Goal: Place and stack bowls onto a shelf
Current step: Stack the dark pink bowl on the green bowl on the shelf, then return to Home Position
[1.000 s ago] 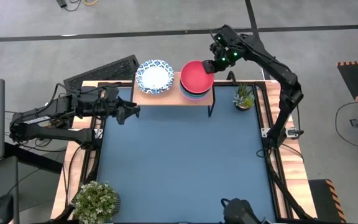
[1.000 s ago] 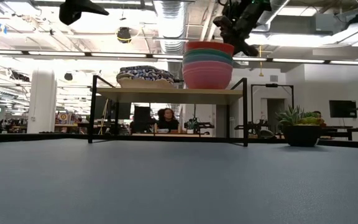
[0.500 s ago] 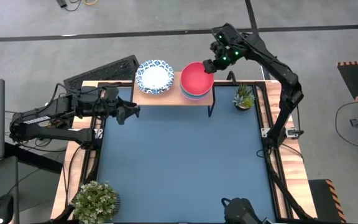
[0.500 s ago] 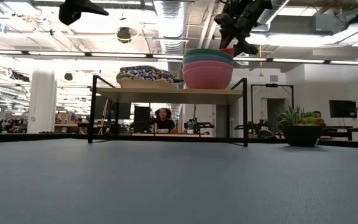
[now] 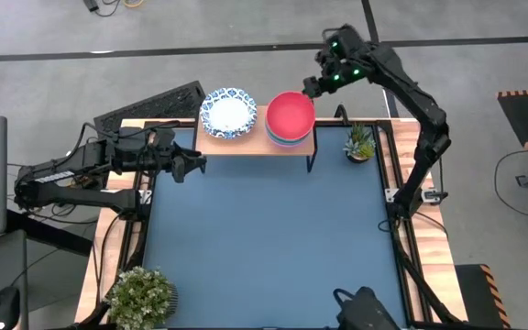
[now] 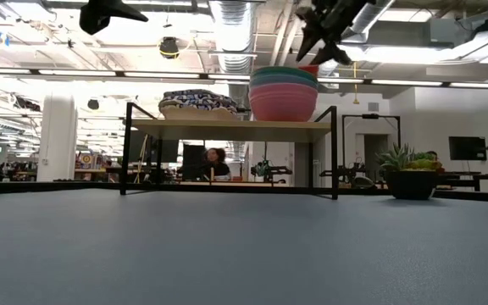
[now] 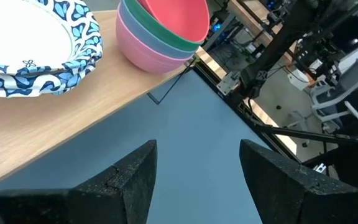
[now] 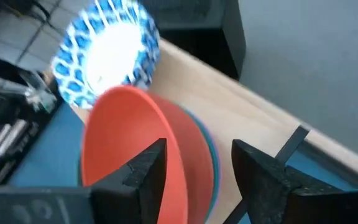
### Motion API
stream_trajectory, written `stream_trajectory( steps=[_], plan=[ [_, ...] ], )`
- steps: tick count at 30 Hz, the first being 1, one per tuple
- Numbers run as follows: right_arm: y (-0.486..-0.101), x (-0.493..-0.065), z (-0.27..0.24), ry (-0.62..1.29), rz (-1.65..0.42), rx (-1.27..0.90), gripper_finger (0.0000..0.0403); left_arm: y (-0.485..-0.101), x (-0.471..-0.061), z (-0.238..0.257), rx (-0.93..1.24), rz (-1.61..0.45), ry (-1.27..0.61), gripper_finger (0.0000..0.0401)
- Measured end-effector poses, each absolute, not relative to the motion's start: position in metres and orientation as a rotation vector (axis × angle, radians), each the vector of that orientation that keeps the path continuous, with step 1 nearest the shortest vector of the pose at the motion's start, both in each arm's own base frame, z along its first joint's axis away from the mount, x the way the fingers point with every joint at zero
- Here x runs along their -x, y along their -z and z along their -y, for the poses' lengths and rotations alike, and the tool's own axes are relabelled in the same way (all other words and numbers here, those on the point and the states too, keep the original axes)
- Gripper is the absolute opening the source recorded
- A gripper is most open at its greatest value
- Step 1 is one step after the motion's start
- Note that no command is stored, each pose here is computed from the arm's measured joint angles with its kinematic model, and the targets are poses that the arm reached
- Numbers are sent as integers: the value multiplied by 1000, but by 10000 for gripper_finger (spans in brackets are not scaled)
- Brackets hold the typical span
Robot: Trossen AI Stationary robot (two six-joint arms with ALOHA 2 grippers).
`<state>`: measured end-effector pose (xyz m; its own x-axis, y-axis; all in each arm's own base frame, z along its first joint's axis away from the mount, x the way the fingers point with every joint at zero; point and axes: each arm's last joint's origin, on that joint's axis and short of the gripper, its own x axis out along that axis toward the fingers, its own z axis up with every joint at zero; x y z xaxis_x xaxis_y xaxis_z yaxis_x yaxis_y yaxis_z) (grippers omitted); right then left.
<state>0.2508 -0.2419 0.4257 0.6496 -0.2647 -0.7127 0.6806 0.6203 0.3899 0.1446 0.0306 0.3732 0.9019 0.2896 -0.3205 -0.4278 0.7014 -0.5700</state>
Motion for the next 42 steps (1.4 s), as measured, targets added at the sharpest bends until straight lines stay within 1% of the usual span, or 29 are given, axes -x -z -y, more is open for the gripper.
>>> stream_trajectory(
  steps=[2, 4, 6, 9, 13, 15, 17, 24, 35, 39, 42],
  plan=[
    [-433, -249, 241, 605, -635, -687, 203, -373, -145, -31, 699, -211, -405, 213],
    [-440, -252, 238, 666, -614, -640, 202, -373, -145, -31, 709, -208, -408, 213],
    [-448, -263, 230, 772, -568, -530, 201, -373, -145, -31, 718, -205, -412, 213],
    [-457, -287, 208, 912, -519, -294, 195, -373, -144, -31, 721, -196, -433, 213],
    [-449, -326, 178, 1099, -566, 7, 181, -373, -144, -31, 739, -191, -437, 213],
    [-439, -340, 171, 1159, -613, 99, 175, -373, -144, -31, 740, -191, -437, 213],
    [-428, -349, 168, 1191, -664, 142, 169, -373, -144, -31, 740, -191, -437, 213],
    [-395, -357, 181, 1217, -779, 33, 159, -373, -144, -31, 749, -189, -438, 213],
    [-391, -347, 198, 1040, -785, -213, 159, -373, -144, -31, 748, -190, -438, 213],
    [-389, -345, 202, 1039, -797, -226, 159, -373, -144, -31, 739, -192, -437, 213],
    [-393, -348, 203, 1032, -749, -217, 159, -373, -144, -31, 735, -193, -437, 213]
  ],
)
